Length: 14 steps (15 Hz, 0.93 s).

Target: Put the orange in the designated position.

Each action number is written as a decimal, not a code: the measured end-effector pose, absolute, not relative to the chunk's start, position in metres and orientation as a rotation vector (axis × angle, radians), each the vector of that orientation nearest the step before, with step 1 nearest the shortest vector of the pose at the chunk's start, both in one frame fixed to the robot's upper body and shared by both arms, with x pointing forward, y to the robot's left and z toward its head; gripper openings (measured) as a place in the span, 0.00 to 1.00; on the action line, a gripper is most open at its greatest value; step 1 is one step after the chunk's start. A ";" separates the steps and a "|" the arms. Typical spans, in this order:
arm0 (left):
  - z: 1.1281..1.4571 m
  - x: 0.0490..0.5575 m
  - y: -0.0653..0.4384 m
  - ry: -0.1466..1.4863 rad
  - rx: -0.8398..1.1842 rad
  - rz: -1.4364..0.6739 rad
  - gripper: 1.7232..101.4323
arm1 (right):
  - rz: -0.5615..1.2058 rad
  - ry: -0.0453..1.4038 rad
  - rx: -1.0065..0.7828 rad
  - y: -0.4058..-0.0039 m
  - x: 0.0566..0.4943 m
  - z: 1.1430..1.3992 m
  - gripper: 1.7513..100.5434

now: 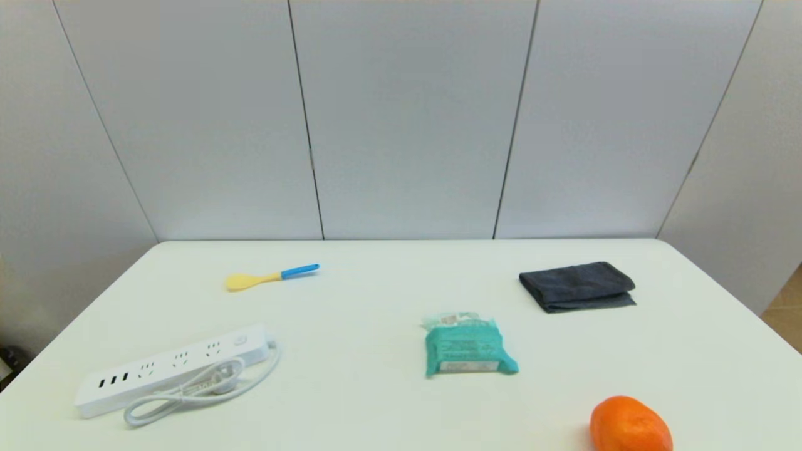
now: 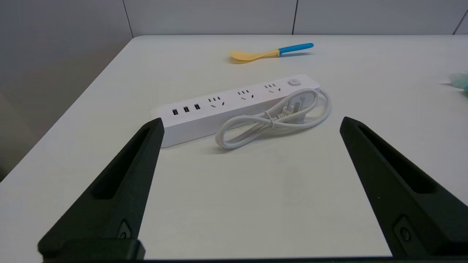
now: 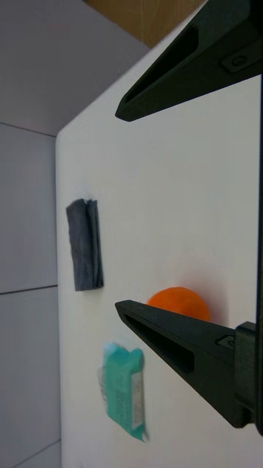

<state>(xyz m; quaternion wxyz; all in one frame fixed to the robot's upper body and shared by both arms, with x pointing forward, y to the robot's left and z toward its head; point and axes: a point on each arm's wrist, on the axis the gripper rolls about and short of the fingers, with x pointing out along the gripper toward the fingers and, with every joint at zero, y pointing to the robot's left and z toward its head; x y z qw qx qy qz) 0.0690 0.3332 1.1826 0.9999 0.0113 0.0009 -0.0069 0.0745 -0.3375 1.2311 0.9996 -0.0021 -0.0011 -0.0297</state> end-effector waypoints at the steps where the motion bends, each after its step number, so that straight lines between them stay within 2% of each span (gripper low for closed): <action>1: 1.183 0.069 0.333 0.002 0.023 -0.014 0.96 | -0.067 0.011 -0.005 -0.338 0.078 1.242 0.96; 4: 1.183 0.069 0.333 0.002 0.023 -0.013 0.96 | -0.080 0.065 -0.027 -0.338 0.094 1.274 0.96; 7: 1.183 0.069 0.333 0.002 0.023 -0.014 0.96 | -0.078 0.182 -0.053 -0.338 0.110 1.296 0.96; 12: 1.183 0.069 0.333 0.001 0.023 -0.014 0.96 | 0.037 0.540 -0.046 -0.336 0.124 1.299 0.96; 14: 1.183 0.069 0.333 0.001 0.023 -0.013 0.96 | 0.126 0.610 -0.028 -0.333 0.128 1.300 0.96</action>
